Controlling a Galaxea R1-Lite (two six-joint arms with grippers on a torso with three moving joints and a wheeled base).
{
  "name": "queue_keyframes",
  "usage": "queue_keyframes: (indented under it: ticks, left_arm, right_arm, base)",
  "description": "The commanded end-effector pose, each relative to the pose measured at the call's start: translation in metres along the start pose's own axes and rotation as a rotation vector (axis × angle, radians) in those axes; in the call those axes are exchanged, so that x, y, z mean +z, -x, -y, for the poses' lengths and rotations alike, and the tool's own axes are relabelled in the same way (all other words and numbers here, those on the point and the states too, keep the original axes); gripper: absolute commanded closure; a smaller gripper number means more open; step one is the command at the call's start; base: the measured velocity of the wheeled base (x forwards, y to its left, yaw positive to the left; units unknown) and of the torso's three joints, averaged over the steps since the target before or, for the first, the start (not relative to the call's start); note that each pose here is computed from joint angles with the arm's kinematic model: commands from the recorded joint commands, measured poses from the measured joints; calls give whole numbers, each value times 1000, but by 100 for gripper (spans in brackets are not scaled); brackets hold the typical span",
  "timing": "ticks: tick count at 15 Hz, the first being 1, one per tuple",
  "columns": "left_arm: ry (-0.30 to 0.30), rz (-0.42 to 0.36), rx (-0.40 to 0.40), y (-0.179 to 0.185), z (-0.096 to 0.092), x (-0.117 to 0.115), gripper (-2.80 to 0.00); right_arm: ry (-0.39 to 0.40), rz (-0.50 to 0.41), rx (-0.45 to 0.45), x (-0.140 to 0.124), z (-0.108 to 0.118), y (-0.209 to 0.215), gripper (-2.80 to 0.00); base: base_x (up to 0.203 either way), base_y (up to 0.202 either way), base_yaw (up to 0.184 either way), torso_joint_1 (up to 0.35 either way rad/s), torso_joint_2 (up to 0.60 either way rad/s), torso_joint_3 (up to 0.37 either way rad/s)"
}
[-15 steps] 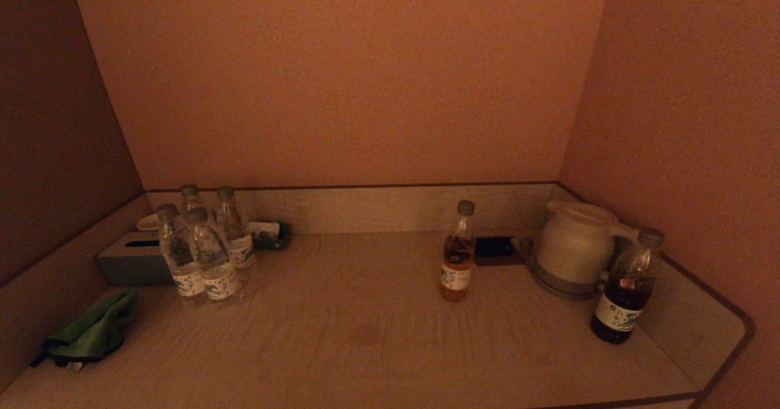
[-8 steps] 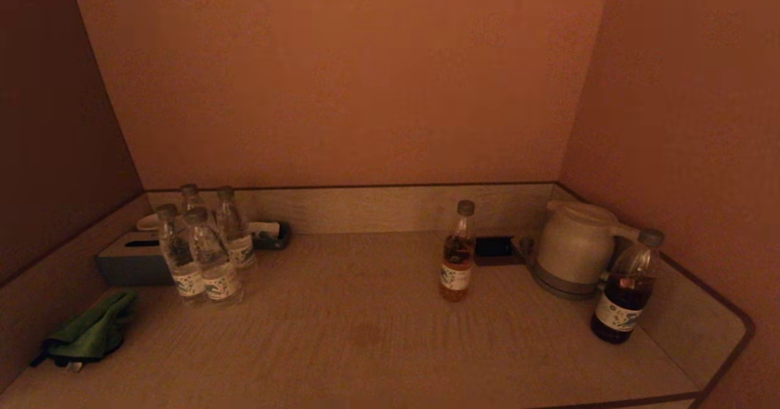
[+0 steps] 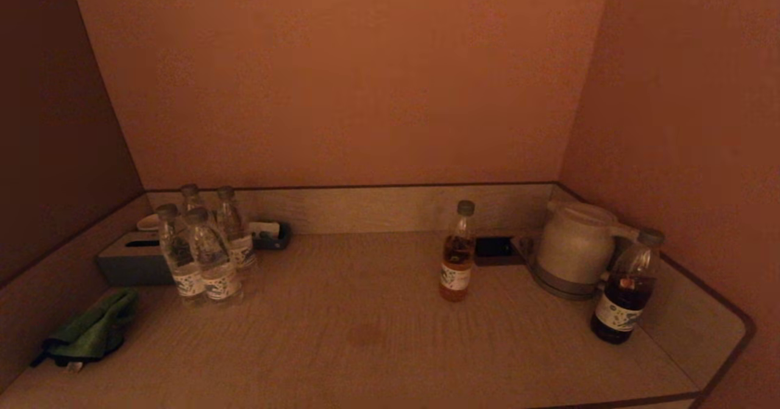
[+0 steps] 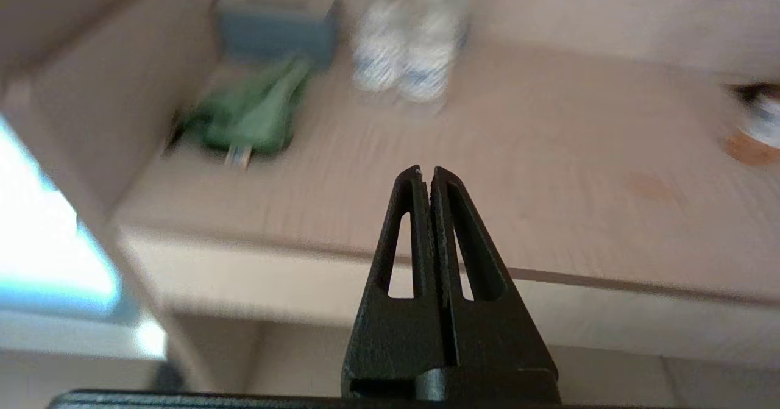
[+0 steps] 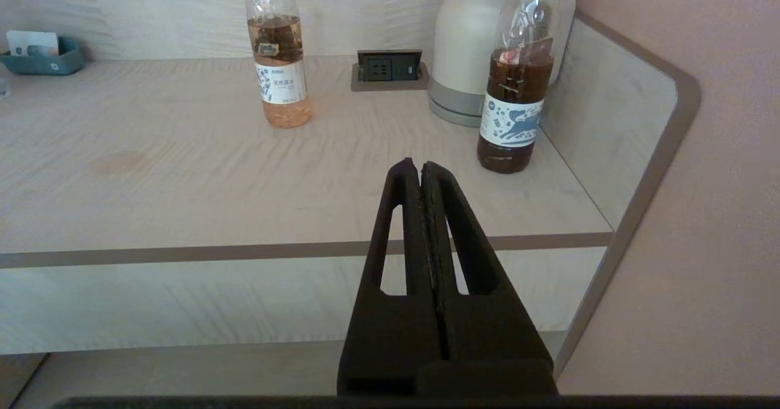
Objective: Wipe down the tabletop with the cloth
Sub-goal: Pick up the tablecloth
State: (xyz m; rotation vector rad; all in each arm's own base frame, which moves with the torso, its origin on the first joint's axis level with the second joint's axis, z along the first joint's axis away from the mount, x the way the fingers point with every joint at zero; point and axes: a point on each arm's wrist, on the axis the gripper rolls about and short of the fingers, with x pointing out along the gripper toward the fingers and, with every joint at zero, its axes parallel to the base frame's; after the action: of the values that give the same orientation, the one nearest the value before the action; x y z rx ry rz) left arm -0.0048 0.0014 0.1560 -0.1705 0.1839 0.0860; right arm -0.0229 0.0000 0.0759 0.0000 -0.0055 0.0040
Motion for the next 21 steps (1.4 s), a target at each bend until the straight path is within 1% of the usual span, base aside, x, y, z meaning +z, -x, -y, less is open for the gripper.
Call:
queue_keyframes:
  ticks: [1, 3, 4, 6, 7, 9, 10, 12, 13, 15, 16, 18, 19, 21]
  left_arm:
    - [48, -260, 134, -60, 8, 34, 0]
    - [80, -422, 274, -122, 8, 54, 0]
    - [93, -493, 345, -157, 5, 60, 0]
    - [115, -605, 465, -222, -8, 65, 0]
    - [126, -647, 515, -254, -16, 67, 0]
    - [152, -711, 596, -306, -36, 68, 0]
    - [169, -750, 637, -324, -48, 66, 0]
    - [204, -836, 699, -346, -69, 54, 0]
    - [217, -889, 716, -356, -79, 40, 0]
    - [230, -951, 721, -367, -94, 25, 0]
    - [204, -988, 696, -370, -97, 17, 0]
    - [186, -1001, 642, -373, -96, 17, 0]
    - [181, -998, 638, -374, -97, 18, 0]
    - [165, -964, 621, -378, -96, 28, 0]
  right_arm:
    - [0, -1, 1, 0, 0, 0, 0]
    - [0, -1, 1, 0, 0, 0, 0]
    - [0, -1, 1, 0, 0, 0, 0]
    - [0, -1, 1, 0, 0, 0, 0]
    - [0, -1, 1, 0, 0, 0, 0]
    - [0, -1, 1, 0, 0, 0, 0]
    - [0, -1, 1, 0, 0, 0, 0]
    - [0, -1, 0, 0, 0, 0, 0]
    - [0, -1, 1, 0, 0, 0, 0]
    - [0, -1, 1, 0, 0, 0, 0]
    - [0, -1, 1, 0, 0, 0, 0]
    - [0, -1, 1, 0, 0, 0, 0]
    - [0, -1, 1, 0, 0, 0, 0]
    - [0, -1, 1, 0, 0, 0, 0]
  base:
    - [0, 0, 0, 0, 0, 0]
    - [0, 0, 0, 0, 0, 0]
    - [0, 0, 0, 0, 0, 0]
    - [0, 0, 0, 0, 0, 0]
    - [0, 0, 0, 0, 0, 0]
    - [0, 0, 0, 0, 0, 0]
    - [0, 0, 0, 0, 0, 0]
    - [0, 0, 0, 0, 0, 0]
    - [0, 0, 0, 0, 0, 0]
    - [0, 0, 0, 0, 0, 0]
    - [0, 0, 0, 0, 0, 0]
    - [0, 0, 0, 0, 0, 0]
    - [0, 0, 0, 0, 0, 0]
    - [0, 0, 0, 0, 0, 0]
